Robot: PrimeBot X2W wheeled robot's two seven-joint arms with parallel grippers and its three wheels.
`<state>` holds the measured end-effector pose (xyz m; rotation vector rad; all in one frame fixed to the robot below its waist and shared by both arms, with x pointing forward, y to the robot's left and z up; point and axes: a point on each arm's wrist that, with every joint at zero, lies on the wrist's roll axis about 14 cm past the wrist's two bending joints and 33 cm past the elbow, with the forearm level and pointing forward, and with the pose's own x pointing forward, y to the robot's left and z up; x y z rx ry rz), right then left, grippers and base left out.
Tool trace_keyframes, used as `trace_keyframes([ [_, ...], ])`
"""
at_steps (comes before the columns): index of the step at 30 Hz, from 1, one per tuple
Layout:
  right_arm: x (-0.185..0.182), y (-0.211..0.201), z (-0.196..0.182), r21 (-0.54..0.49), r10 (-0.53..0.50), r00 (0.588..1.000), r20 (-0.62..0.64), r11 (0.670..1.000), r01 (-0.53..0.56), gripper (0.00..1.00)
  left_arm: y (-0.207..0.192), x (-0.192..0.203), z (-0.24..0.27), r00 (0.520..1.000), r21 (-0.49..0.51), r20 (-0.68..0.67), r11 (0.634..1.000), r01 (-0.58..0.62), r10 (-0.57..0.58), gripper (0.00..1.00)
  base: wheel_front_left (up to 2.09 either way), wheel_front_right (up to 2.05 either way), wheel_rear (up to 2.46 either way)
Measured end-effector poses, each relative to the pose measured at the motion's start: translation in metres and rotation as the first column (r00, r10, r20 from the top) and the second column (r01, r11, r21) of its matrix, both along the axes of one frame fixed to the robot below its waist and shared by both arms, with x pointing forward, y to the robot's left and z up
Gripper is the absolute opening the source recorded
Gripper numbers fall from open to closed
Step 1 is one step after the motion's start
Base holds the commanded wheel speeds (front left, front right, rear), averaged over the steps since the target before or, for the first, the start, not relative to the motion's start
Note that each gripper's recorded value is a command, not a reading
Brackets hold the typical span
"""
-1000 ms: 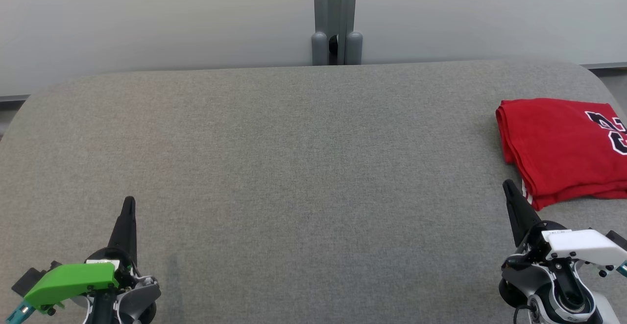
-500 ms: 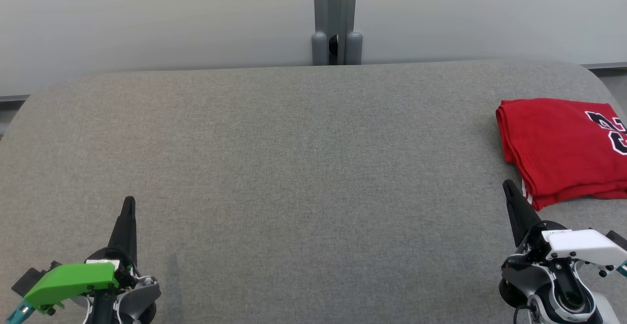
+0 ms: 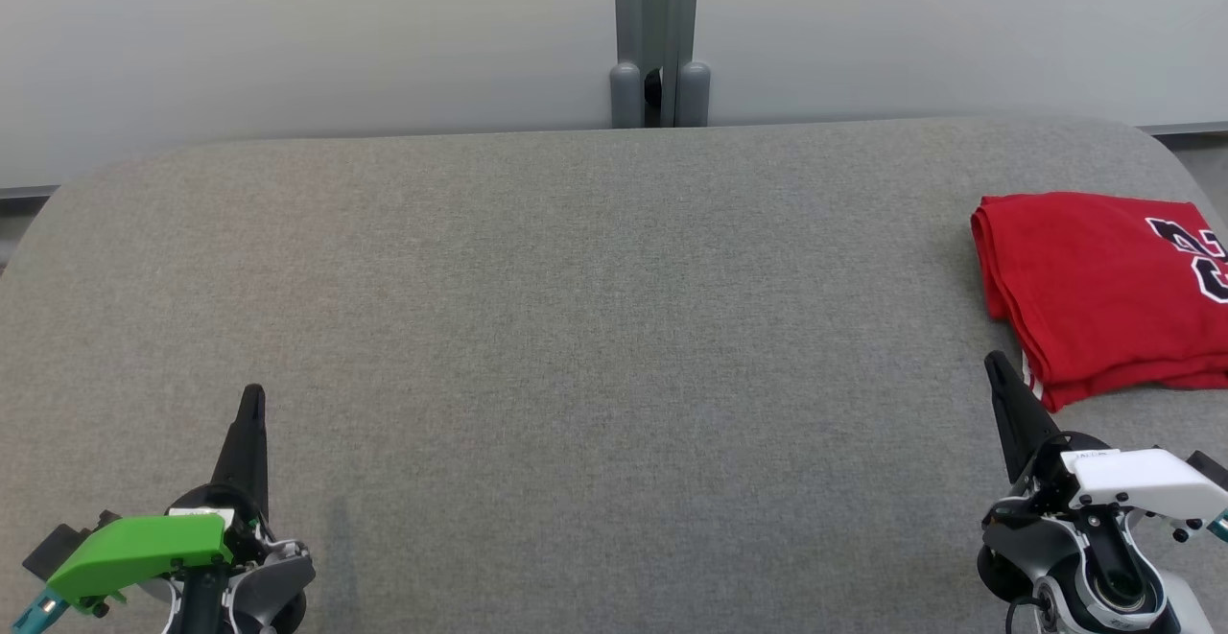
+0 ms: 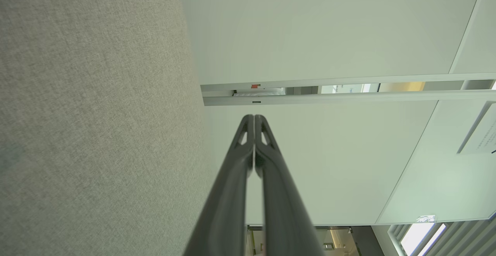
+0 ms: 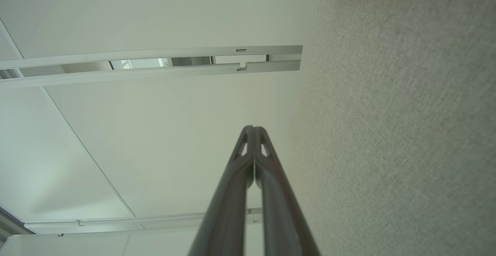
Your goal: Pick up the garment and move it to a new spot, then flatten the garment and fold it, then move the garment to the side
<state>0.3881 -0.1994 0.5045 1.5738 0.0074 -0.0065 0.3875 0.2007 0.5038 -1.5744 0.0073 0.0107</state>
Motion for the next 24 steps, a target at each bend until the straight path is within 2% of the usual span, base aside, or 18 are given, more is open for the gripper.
trace_keyframes([
  [24,0.0000,0.0000,0.0000,0.000,0.000,1.000,0.000,1.000,0.000,0.00,0.0000,0.0000,0.0000,1.000,0.000,0.000,1.000,0.000,0.000,0.00,0.00,0.00,0.00],
])
